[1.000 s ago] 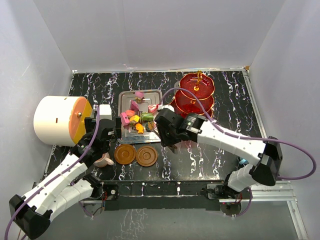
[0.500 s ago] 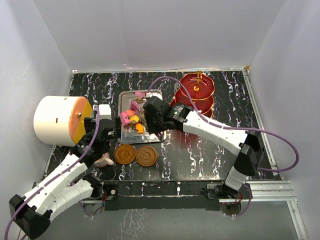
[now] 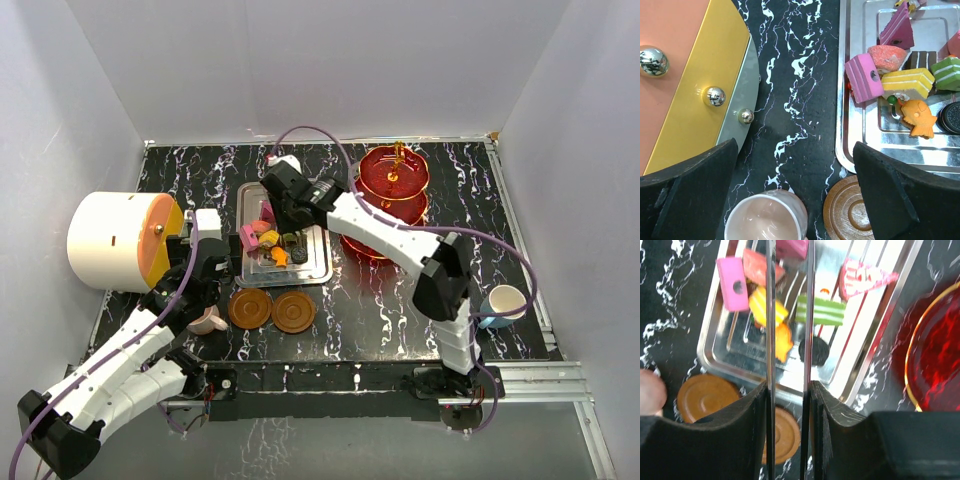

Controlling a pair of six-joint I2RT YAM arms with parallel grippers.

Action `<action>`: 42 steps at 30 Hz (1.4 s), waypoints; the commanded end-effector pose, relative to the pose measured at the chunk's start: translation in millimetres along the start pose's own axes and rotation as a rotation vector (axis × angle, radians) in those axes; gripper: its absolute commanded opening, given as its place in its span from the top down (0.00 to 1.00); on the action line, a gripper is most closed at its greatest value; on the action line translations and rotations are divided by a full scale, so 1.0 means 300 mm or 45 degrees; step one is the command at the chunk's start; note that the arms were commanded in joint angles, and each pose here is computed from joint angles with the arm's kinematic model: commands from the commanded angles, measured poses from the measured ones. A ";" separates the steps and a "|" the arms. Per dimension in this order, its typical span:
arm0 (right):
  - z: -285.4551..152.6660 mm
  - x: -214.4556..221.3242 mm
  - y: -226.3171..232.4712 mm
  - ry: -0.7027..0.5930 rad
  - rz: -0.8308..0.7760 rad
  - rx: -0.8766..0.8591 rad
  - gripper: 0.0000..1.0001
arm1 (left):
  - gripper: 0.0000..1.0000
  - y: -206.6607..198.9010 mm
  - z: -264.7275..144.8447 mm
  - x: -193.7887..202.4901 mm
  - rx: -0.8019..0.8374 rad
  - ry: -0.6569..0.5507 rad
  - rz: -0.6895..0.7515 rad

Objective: Serve the afternoon tea
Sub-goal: Adjust the dessert on the tray.

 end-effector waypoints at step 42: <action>0.275 -0.145 -0.197 0.009 -0.364 0.118 0.66 | 0.01 0.005 -0.001 -0.016 -0.011 -0.019 -0.023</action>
Point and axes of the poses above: each gripper's point midway between its finger pads, its own z axis out along the fingers, its own y axis along the line the jaws close on, x = y × z, the point moved 2 cm from there along -z, back along the fingers, and after that the axes turned 14 degrees about -z, right-handed, at the moved point
